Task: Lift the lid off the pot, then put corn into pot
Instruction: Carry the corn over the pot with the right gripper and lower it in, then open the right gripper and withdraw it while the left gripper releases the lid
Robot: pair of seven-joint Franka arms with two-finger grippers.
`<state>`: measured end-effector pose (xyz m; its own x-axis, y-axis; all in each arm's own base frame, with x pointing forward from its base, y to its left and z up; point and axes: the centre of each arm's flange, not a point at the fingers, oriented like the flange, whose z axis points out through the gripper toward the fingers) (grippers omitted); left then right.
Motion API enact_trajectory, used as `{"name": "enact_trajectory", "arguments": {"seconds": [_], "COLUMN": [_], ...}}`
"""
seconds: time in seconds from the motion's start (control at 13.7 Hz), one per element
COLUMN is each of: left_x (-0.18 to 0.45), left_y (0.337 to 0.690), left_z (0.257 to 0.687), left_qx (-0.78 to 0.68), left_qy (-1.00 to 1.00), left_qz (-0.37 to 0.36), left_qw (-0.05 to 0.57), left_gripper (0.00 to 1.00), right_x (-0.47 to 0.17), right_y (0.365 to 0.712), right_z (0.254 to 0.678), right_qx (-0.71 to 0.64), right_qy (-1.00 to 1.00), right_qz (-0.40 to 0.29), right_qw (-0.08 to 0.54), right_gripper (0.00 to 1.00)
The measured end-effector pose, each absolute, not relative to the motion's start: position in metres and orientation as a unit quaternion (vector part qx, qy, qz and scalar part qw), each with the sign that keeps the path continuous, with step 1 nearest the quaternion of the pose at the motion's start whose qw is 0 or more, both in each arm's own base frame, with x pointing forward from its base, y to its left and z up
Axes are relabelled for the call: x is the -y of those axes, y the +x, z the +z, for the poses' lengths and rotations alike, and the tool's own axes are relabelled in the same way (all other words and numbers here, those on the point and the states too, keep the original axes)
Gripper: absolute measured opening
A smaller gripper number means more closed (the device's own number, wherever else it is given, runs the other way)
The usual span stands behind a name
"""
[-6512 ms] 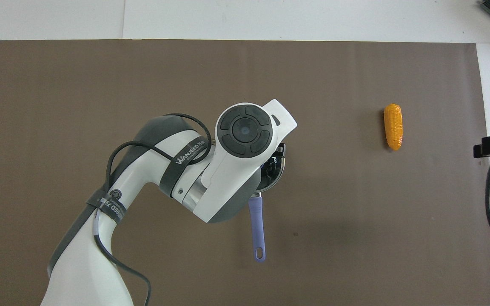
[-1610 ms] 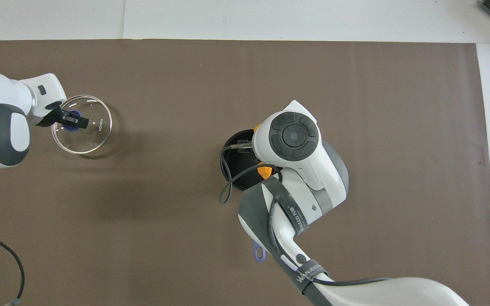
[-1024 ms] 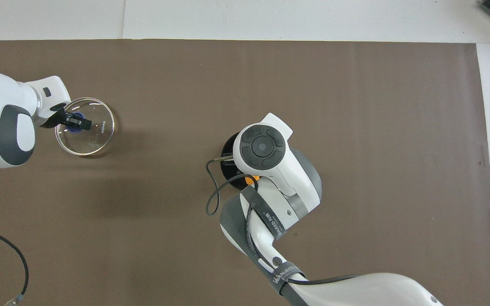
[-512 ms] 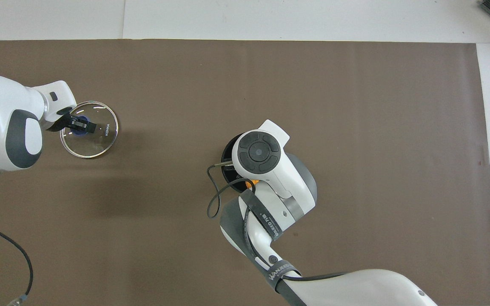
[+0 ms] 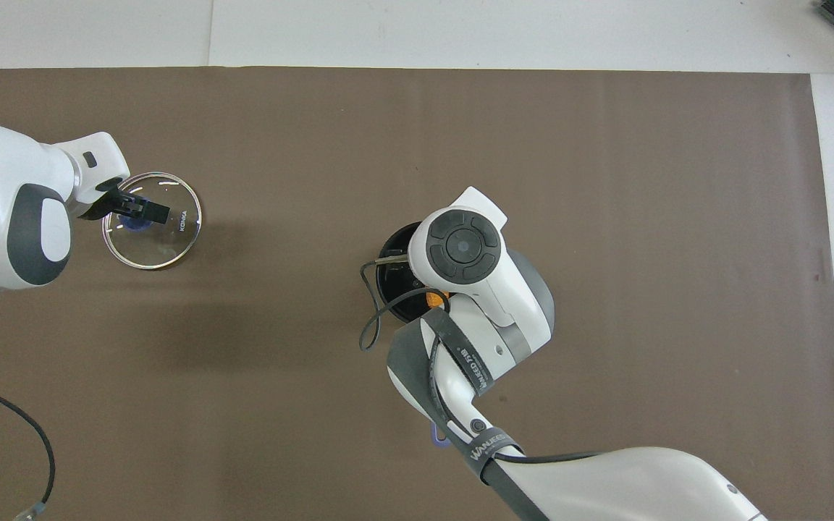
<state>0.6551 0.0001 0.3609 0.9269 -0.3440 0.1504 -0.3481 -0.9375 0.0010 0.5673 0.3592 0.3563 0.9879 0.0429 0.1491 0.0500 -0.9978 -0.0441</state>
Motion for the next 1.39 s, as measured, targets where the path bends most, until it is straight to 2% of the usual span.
{"name": "enact_trajectory", "arguments": {"seconds": [0.07, 0.15, 0.29, 0.44, 0.73, 0.95, 1.39], "left_x": [0.0, 0.0, -0.002, -0.007, -0.003, 0.007, 0.026], "left_y": [0.658, 0.659, 0.654, 0.642, 0.613, 0.589, 0.543], "left_z": [0.379, 0.4, 0.45, 0.508, 0.599, 0.637, 0.684], "left_qx": [0.178, 0.18, 0.183, 0.187, 0.162, 0.159, 0.124], "left_qy": [0.98, 0.979, 0.979, 0.978, 0.982, 0.984, 0.99], "left_qz": [0.087, 0.094, 0.092, 0.088, 0.091, 0.076, 0.068], "left_qw": [0.01, 0.007, 0.004, -0.008, -0.041, -0.037, -0.028], "left_gripper": [1.0, 1.0, 1.0, 1.0, 1.0, 1.0, 1.0], "right_x": [-0.36, -0.362, -0.363, -0.346, -0.243, -0.16, -0.042], "right_y": [0.567, 0.567, 0.57, 0.579, 0.599, 0.595, 0.556], "right_z": [0.356, 0.357, 0.368, 0.398, 0.486, 0.536, 0.612], "right_qx": [0.024, 0.025, 0.024, 0.009, -0.035, -0.015, -0.002], "right_qy": [-0.997, -0.997, -0.996, -0.995, -0.994, -0.996, -0.999], "right_qz": [-0.074, -0.075, -0.084, -0.093, -0.1, -0.086, -0.033], "right_qw": [0.024, 0.025, 0.03, 0.03, 0.021, 0.006, -0.004], "right_gripper": [0.96, 1.0, 1.0, 1.0, 1.0, 1.0, 1.0]}}
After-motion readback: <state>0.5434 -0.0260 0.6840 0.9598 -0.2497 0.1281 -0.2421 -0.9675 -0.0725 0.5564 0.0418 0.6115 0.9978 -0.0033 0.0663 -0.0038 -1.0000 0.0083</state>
